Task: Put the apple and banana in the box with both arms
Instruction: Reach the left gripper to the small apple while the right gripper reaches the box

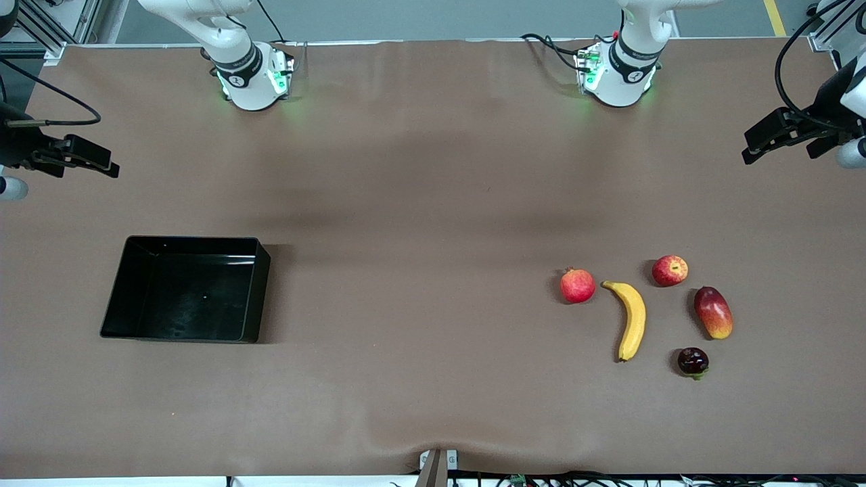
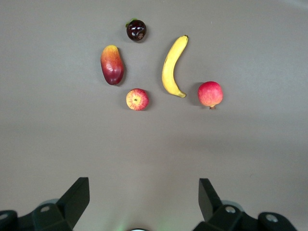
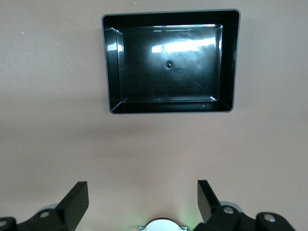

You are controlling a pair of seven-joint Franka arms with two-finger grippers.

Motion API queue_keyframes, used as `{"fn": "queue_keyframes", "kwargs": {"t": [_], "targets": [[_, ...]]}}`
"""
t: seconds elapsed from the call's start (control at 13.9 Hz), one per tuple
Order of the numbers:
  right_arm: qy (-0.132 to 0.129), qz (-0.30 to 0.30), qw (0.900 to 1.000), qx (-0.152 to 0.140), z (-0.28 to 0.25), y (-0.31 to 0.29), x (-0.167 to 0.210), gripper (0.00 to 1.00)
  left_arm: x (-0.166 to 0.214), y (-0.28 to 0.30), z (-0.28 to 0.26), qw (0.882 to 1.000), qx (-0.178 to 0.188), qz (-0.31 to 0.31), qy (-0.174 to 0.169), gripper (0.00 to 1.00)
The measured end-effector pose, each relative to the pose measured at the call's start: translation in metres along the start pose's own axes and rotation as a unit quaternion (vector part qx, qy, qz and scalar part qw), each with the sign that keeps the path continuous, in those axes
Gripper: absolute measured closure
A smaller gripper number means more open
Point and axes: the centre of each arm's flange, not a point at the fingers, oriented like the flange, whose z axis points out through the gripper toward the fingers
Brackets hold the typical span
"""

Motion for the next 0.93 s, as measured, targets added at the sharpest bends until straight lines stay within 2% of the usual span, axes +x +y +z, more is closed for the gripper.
{"fn": "queue_keyframes", "kwargs": {"t": [0.36,0.5,0.79,0.93], "targets": [[-0.002,0.000,1.000,0.000,0.001,0.000,0.000,0.00,0.001,-0.004,0.001,1.000,0.000,-0.004,-0.001,0.00],[-0.004,0.000,1.000,0.000,0.001,0.000,-0.001,0.00,0.005,-0.005,0.010,1.000,0.002,-0.005,-0.012,0.00],[-0.005,0.000,1.000,0.000,0.003,0.000,-0.001,0.00,0.035,-0.007,0.088,0.998,0.008,-0.007,-0.069,0.00],[-0.007,0.000,1.000,0.000,0.005,0.000,0.000,0.00,0.056,-0.014,0.142,0.997,0.007,-0.019,-0.074,0.00]]}}
